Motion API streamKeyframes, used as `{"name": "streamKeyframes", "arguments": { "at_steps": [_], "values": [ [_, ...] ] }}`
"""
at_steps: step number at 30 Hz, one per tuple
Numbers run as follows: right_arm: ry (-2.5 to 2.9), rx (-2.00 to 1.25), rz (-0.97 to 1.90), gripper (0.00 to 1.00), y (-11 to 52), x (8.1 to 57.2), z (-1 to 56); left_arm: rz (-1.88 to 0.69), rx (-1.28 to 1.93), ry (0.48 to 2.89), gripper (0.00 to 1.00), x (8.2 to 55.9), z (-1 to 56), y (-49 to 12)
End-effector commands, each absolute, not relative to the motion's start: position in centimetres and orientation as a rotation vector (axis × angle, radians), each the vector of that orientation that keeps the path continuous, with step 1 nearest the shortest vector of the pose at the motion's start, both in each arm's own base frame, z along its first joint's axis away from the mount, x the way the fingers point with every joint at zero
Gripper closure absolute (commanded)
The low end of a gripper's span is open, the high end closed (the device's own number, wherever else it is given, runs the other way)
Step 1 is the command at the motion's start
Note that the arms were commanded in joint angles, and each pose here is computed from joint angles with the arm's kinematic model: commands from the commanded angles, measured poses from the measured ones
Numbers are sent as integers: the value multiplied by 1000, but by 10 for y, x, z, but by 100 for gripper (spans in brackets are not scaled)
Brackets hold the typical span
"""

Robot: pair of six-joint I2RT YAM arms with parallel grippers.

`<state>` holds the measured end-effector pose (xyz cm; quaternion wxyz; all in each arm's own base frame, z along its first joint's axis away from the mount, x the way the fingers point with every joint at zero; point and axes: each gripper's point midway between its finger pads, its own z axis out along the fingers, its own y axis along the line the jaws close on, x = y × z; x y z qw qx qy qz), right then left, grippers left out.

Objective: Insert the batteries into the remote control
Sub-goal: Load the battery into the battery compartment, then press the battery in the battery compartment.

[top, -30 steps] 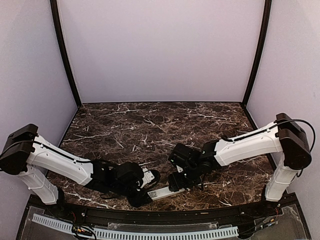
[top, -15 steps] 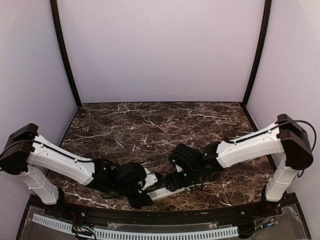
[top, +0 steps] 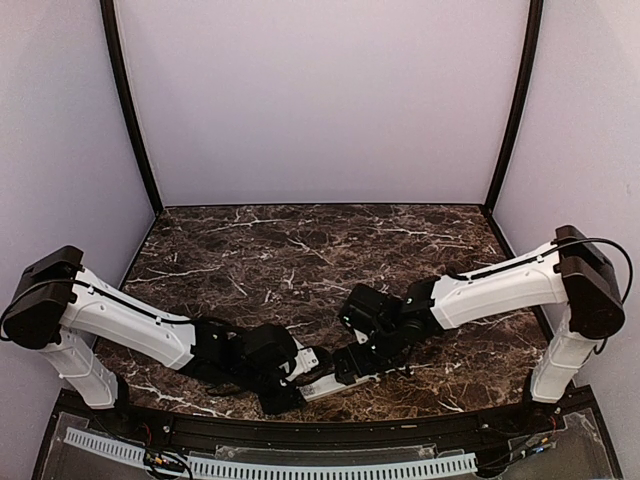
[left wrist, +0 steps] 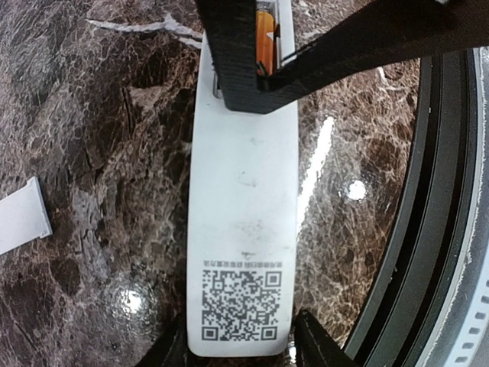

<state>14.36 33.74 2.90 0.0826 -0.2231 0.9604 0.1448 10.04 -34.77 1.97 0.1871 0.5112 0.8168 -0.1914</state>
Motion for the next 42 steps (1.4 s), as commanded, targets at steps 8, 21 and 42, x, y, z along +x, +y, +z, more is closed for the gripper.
{"name": "streamKeyframes", "arguments": {
  "at_steps": [8, 21, 42],
  "values": [
    [2991, -505, 551, 1, 341, 141, 47, -515, 1478, 2353, 59, 91, 0, -334],
    [3056, -445, 505, 12, 332, 141, 37, -514, 1471, 2361, 60, 90, -4, -332],
    [3076, -473, 494, 18, 334, 139, 25, -514, 1461, 2369, 61, 90, -5, -331]
  ]
}}
